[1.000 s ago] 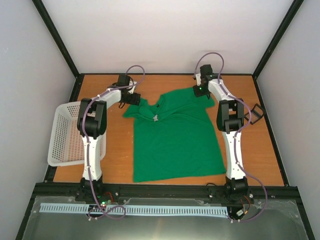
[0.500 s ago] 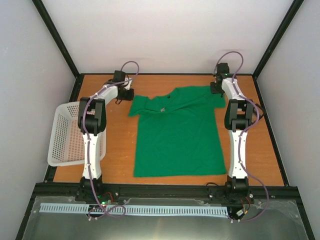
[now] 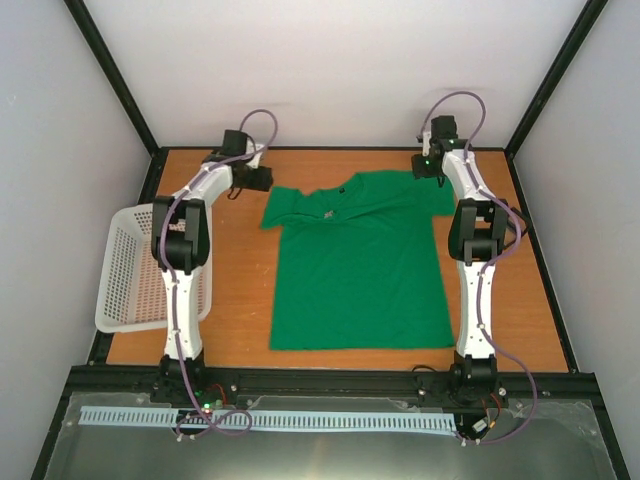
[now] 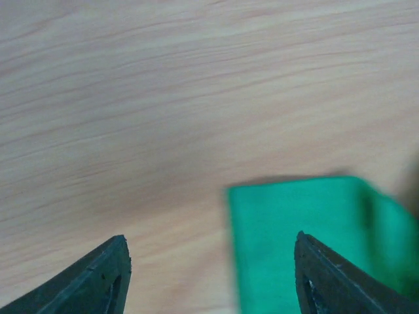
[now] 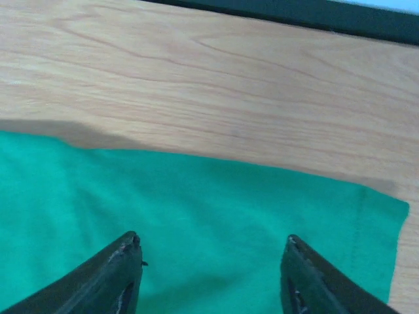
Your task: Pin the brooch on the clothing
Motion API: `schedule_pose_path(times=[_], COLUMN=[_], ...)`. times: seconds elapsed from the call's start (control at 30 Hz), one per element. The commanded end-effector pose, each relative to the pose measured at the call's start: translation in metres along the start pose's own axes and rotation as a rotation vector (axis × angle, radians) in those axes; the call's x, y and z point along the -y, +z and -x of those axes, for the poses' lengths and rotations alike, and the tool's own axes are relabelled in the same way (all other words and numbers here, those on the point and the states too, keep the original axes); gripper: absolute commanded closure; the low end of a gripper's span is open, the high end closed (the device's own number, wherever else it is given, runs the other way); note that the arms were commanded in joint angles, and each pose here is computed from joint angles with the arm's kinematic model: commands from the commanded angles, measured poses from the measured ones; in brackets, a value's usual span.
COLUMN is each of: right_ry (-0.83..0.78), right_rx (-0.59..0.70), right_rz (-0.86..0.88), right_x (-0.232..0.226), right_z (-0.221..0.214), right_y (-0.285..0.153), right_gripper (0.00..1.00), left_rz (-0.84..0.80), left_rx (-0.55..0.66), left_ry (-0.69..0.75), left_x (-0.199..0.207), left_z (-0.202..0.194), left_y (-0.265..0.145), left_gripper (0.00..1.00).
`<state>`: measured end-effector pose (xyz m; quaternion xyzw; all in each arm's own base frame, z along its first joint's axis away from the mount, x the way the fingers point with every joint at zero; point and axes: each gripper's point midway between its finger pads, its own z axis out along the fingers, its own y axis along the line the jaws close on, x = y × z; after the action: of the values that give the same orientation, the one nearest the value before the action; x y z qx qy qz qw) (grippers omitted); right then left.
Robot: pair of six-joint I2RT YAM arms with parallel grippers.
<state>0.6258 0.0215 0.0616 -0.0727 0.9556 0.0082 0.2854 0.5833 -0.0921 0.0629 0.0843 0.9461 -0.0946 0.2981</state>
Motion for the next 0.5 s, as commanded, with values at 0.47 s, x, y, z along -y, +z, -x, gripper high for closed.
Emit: schedule_pose_path(times=[0.47], right_ry=[-0.106], right_rx=[0.010], right_rz=[0.217], right_x=[-0.104], right_z=[0.000], right_y=[-0.041], right_gripper=[0.31], left_rz=[-0.327], left_rx=[-0.004], left_ry=[0.384], left_x=[0.161], left_z=[-0.018], left_y=[0.025], left_gripper=[0.22])
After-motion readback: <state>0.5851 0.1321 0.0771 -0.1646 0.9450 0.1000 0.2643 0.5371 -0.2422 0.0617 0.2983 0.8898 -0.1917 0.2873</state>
